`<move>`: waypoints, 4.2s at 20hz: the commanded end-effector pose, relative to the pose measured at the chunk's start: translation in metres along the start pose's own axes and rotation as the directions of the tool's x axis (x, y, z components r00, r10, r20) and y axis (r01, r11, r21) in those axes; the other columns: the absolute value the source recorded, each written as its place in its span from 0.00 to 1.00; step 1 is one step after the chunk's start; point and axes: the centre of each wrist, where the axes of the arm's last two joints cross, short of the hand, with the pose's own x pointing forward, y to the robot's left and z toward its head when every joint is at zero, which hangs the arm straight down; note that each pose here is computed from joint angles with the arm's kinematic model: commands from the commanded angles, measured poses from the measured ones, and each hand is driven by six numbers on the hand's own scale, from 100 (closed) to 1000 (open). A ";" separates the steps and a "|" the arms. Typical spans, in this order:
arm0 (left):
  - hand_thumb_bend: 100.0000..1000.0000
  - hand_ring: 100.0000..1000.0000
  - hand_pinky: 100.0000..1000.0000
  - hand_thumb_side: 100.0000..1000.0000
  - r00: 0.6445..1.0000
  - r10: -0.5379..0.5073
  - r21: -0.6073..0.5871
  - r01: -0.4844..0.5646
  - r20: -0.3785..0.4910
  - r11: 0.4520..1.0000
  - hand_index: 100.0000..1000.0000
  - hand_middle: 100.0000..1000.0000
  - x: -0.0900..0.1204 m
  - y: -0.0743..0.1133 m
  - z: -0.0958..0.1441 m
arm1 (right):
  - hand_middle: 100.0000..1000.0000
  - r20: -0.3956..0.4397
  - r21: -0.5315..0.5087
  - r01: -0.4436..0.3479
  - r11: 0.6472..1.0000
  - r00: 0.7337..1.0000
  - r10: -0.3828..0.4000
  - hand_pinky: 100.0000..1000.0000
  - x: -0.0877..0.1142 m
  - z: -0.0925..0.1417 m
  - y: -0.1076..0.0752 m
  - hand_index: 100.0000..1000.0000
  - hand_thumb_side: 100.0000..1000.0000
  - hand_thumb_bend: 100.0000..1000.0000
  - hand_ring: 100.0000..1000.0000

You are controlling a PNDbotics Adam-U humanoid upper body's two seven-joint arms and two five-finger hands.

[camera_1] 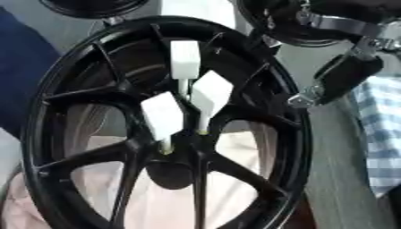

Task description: Pull the pin out of the wheel hub.

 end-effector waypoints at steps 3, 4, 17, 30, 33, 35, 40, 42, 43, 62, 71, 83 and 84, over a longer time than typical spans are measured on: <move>0.07 0.56 0.74 0.69 0.999 -0.021 -0.016 0.022 0.044 1.000 0.70 0.48 0.011 0.004 -0.006 | 0.65 0.026 0.043 -0.052 0.998 0.998 0.051 0.85 0.006 0.004 -0.021 0.76 0.18 0.52 0.77; 0.07 0.56 0.74 0.69 0.999 -0.021 -0.016 0.022 0.045 1.000 0.70 0.48 0.012 0.004 -0.006 | 0.66 0.029 0.047 -0.051 0.998 0.998 0.050 0.85 0.006 0.004 -0.022 0.76 0.18 0.52 0.77; 0.07 0.56 0.74 0.70 0.999 -0.018 -0.021 0.019 0.045 1.000 0.70 0.48 0.012 0.003 -0.007 | 0.64 0.157 0.089 -0.118 0.989 0.982 0.103 0.83 0.020 -0.021 -0.029 0.76 0.18 0.52 0.75; 0.08 0.56 0.74 0.70 0.999 -0.012 -0.016 0.012 0.036 1.000 0.70 0.48 0.011 0.003 -0.005 | 0.62 0.149 0.101 -0.036 0.994 0.989 0.021 0.79 0.028 -0.042 -0.021 0.75 0.16 0.51 0.65; 0.07 0.56 0.74 0.70 0.999 -0.012 -0.016 0.012 0.035 1.000 0.70 0.48 0.011 0.003 -0.005 | 0.61 0.140 0.097 -0.020 0.995 0.990 0.006 0.79 0.027 -0.044 -0.019 0.75 0.15 0.51 0.66; 0.07 0.56 0.74 0.70 0.999 -0.012 -0.015 0.012 0.035 1.000 0.70 0.48 0.011 0.003 -0.005 | 0.61 0.131 0.095 -0.012 0.995 0.991 -0.001 0.79 0.025 -0.044 -0.018 0.75 0.15 0.50 0.66; 0.08 0.56 0.74 0.70 0.999 -0.011 -0.012 0.011 0.034 1.000 0.69 0.48 0.010 0.004 -0.005 | 0.59 0.107 0.107 0.007 0.994 0.994 -0.019 0.75 0.019 -0.044 -0.013 0.74 0.12 0.50 0.57; 0.08 0.56 0.74 0.70 0.999 -0.009 -0.013 0.009 0.034 1.000 0.69 0.48 0.011 0.004 -0.005 | 0.59 0.104 0.107 0.013 0.994 0.994 -0.024 0.75 0.018 -0.044 -0.012 0.74 0.13 0.50 0.58; 0.08 0.56 0.74 0.70 0.999 -0.008 -0.014 0.009 0.034 1.000 0.70 0.48 0.011 0.003 -0.005 | 0.59 0.103 0.106 0.016 0.994 0.994 -0.027 0.75 0.017 -0.045 -0.011 0.74 0.13 0.50 0.58; 0.07 0.56 0.74 0.71 0.999 -0.002 -0.011 0.002 0.033 1.000 0.70 0.48 0.011 0.003 -0.006 | 0.57 0.029 0.119 0.085 0.989 0.996 -0.089 0.75 0.002 -0.041 0.003 0.72 0.11 0.51 0.59; 0.07 0.57 0.74 0.71 0.999 -0.001 -0.010 0.001 0.032 1.000 0.69 0.48 0.011 0.002 -0.006 | 0.56 0.030 0.112 0.098 0.989 0.994 -0.102 0.76 0.001 -0.040 0.005 0.71 0.08 0.51 0.59; 0.07 0.56 0.74 0.71 1.000 -0.002 -0.015 0.002 0.025 1.000 0.69 0.48 0.010 0.002 -0.005 | 0.54 0.030 0.130 0.102 0.986 0.994 -0.107 0.77 -0.005 -0.040 0.005 0.69 0.00 0.40 0.59; 0.07 0.56 0.74 0.71 1.000 -0.002 -0.015 0.002 0.025 1.000 0.69 0.48 0.010 0.002 -0.005 | 0.53 0.030 0.130 0.102 0.986 0.994 -0.107 0.77 -0.005 -0.040 0.004 0.68 0.00 0.40 0.58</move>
